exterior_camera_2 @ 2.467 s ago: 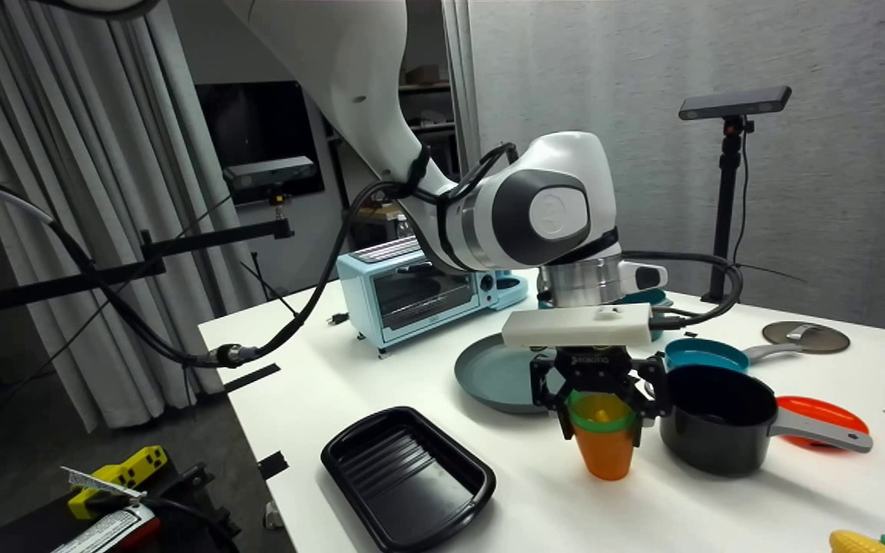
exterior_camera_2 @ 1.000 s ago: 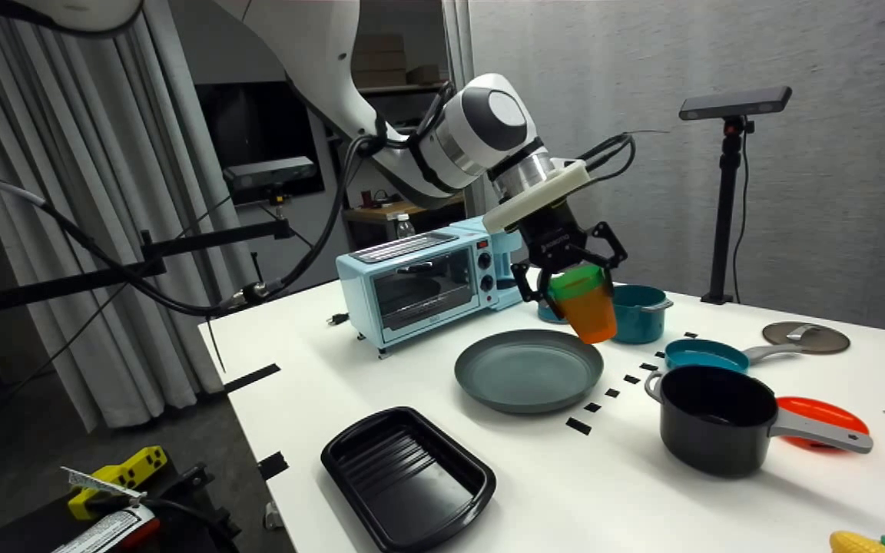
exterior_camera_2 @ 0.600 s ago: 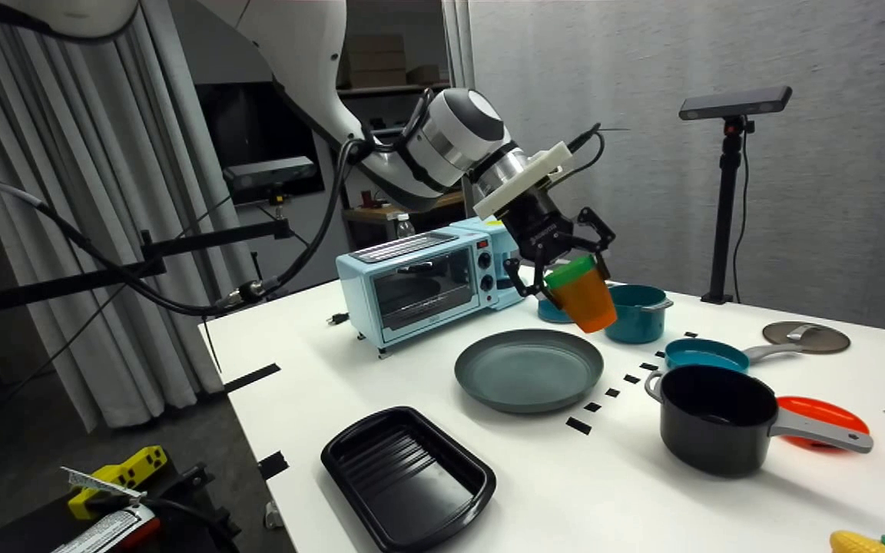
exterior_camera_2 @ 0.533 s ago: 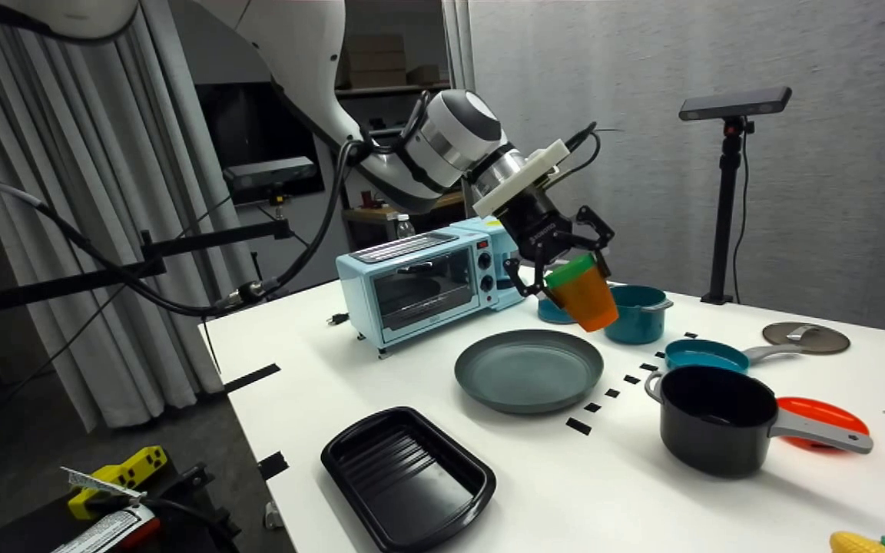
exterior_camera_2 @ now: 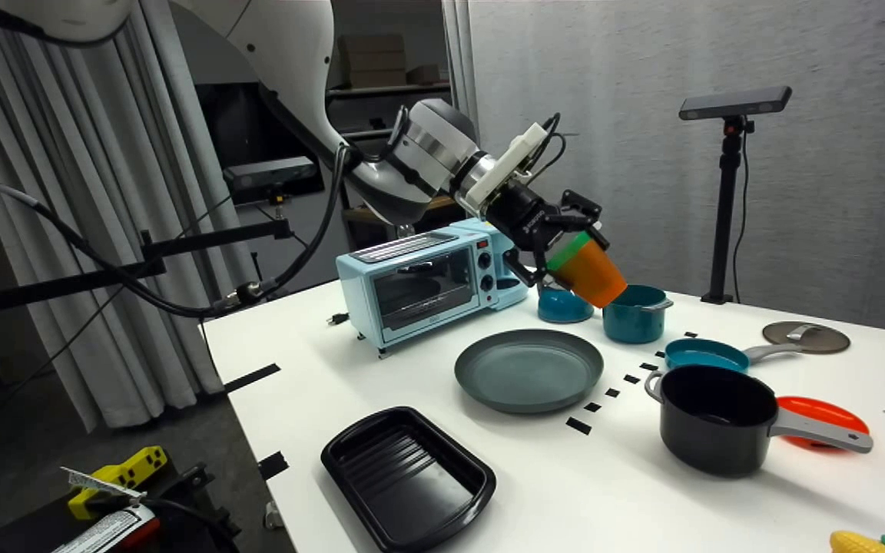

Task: Pour the contents in the green cup onto the plate

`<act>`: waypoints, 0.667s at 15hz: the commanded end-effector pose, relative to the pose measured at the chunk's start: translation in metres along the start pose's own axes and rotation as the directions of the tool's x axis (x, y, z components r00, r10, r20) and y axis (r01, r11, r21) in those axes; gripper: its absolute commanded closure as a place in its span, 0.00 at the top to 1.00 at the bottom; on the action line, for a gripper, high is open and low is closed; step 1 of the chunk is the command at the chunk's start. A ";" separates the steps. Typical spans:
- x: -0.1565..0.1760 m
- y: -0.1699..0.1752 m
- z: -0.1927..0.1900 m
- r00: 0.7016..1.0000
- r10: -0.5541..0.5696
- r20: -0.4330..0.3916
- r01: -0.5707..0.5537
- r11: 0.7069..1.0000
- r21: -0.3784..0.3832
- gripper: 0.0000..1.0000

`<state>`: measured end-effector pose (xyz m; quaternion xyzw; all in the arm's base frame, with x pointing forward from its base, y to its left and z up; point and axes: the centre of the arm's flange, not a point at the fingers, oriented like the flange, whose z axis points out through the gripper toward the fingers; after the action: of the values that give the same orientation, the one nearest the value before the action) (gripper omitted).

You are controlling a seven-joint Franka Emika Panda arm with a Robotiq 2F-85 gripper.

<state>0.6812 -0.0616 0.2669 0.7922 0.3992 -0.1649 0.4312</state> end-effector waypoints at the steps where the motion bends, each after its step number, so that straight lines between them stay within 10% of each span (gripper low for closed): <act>1: -0.001 -0.021 -0.012 0.995 -0.074 0.062 0.081 0.989 -0.121 0.56; 10: -0.001 -0.044 -0.024 0.975 -0.153 0.160 0.205 0.899 -0.387 0.56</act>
<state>0.6632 -0.0327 0.2426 0.6618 0.4715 -0.1706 0.5573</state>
